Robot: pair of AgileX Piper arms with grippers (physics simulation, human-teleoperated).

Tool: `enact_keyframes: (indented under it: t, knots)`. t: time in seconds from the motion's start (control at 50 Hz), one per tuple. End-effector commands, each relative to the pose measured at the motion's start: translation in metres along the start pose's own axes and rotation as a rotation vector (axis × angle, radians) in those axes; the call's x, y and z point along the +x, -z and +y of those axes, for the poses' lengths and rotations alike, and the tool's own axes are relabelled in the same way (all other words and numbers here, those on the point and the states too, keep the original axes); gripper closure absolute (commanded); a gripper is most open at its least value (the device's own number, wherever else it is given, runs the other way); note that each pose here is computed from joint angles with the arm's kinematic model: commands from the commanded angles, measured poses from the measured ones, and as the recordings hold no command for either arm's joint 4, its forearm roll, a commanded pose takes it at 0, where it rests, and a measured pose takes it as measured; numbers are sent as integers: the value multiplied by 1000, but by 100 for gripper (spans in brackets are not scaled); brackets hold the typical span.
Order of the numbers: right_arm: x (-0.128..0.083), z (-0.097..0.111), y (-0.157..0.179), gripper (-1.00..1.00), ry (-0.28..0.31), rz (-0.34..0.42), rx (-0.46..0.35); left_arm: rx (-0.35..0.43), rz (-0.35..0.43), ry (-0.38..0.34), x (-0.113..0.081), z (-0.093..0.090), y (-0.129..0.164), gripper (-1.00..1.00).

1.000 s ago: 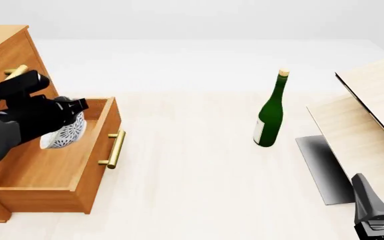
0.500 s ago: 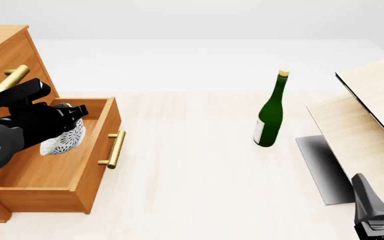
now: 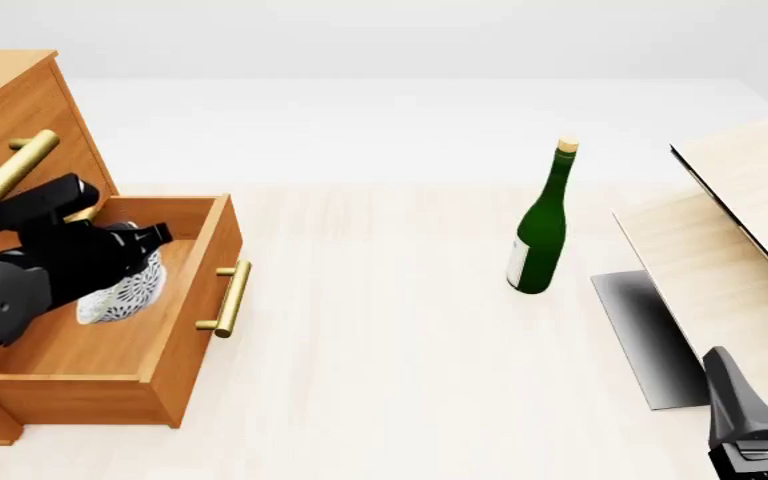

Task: Put the bowl in the bottom drawer of the cabinet.

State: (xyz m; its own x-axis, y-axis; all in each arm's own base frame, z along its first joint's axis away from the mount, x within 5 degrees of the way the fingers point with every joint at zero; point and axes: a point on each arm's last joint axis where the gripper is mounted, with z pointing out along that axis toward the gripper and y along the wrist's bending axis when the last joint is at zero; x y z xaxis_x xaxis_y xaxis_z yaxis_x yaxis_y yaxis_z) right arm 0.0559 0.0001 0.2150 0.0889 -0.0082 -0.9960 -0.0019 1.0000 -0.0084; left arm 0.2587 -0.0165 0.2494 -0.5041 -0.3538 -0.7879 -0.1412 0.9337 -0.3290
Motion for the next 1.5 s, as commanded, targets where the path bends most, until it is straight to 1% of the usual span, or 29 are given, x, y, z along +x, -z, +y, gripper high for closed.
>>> enact_keyframes:
  t: [0.02, 0.32, 0.34, 0.54, 0.58, 0.7, 0.78, 1.02, 1.24, 1.5]
  knots:
    - [0, 0, 0, -100, 0, 0, 0, -9, -1, -12, 0, 3, -3, 100]
    - [0, 0, 0, -100, 0, 0, 0, -42, 3, -19, 3, 14, -9, 100]
    - [0, 0, 0, -100, 0, 0, 0, -44, 8, -17, 5, 15, -12, 100]
    - [0, 0, 0, -100, 0, 0, 0, -60, 23, -19, 7, 19, -20, 100]
    - [0, 0, 0, -100, 0, 0, 0, -65, 29, -34, 7, 20, -22, 100]
    - [0, 0, 0, -100, 0, 0, 0, -69, 22, -31, 7, 23, -23, 100]
    - [0, 0, 0, -100, 0, 0, 0, -89, 20, -39, 6, 29, -22, 100]
    - [0, 0, 0, -100, 0, 0, 0, -96, 32, -52, 7, 31, -30, 100]
    - [0, 0, 0, -100, 0, 0, 0, -98, 51, -55, 14, 33, -39, 100]
    - [0, 0, 0, -100, 0, 0, 0, -120, 59, -65, 15, 41, -43, 100]
